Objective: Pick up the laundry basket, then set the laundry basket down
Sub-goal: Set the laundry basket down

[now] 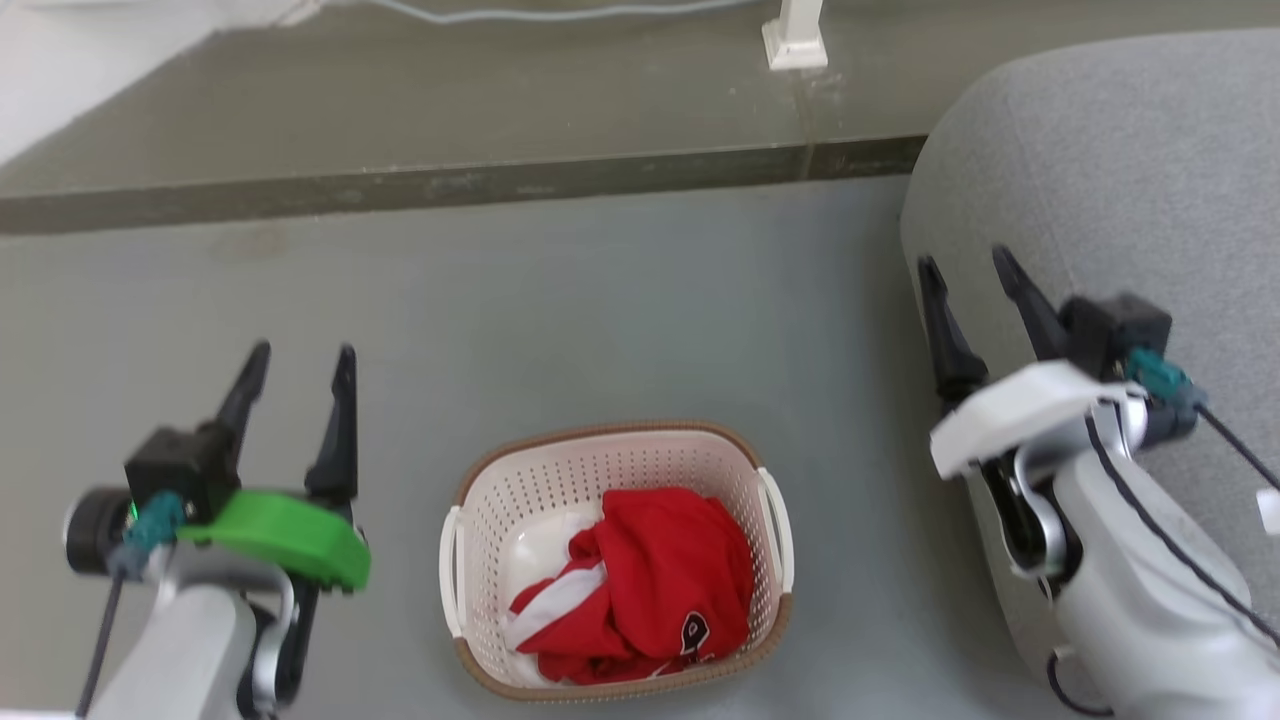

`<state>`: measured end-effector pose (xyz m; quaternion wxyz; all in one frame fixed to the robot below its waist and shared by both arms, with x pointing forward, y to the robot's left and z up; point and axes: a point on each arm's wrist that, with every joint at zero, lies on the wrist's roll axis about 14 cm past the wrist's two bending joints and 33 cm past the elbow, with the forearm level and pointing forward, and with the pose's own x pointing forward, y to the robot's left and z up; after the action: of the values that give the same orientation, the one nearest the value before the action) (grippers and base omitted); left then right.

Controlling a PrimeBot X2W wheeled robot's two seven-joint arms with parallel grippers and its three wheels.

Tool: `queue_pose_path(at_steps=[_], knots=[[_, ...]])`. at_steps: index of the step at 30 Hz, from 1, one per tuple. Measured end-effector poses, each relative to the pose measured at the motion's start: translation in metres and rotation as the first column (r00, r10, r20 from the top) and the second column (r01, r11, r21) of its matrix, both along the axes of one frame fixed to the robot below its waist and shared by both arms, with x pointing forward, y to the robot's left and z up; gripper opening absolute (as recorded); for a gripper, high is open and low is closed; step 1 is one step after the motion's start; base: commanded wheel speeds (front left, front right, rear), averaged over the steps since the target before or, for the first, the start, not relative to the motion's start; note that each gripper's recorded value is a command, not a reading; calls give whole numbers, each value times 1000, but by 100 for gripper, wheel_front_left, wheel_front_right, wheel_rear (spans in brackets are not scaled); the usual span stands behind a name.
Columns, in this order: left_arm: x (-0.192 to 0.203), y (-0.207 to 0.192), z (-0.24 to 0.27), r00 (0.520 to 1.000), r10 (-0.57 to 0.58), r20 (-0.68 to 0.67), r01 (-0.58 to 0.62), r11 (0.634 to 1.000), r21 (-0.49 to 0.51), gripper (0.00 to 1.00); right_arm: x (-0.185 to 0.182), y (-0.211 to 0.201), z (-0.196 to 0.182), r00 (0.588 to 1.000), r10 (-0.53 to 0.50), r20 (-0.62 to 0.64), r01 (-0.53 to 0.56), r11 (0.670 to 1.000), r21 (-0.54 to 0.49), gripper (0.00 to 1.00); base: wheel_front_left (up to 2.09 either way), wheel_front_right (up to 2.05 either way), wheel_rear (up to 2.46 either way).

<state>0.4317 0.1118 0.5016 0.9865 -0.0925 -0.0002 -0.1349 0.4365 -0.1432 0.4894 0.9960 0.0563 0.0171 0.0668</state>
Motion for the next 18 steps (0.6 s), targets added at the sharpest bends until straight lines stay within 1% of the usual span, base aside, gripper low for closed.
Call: queue_pose_path(at_steps=[9, 18], knots=[[-34, 4, -6, 1000, 13, -21, -13, 1000, -4, 100, -30, -13, -12, 999, -39, -26, 38, 999, -23, 100, 0, 0, 0], [-58, 9, -4, 999, 31, -16, -31, 999, -7, 100, -52, -12, -15, 999, -41, -24, 40, 998, -41, 100, 0, 0, 0]])
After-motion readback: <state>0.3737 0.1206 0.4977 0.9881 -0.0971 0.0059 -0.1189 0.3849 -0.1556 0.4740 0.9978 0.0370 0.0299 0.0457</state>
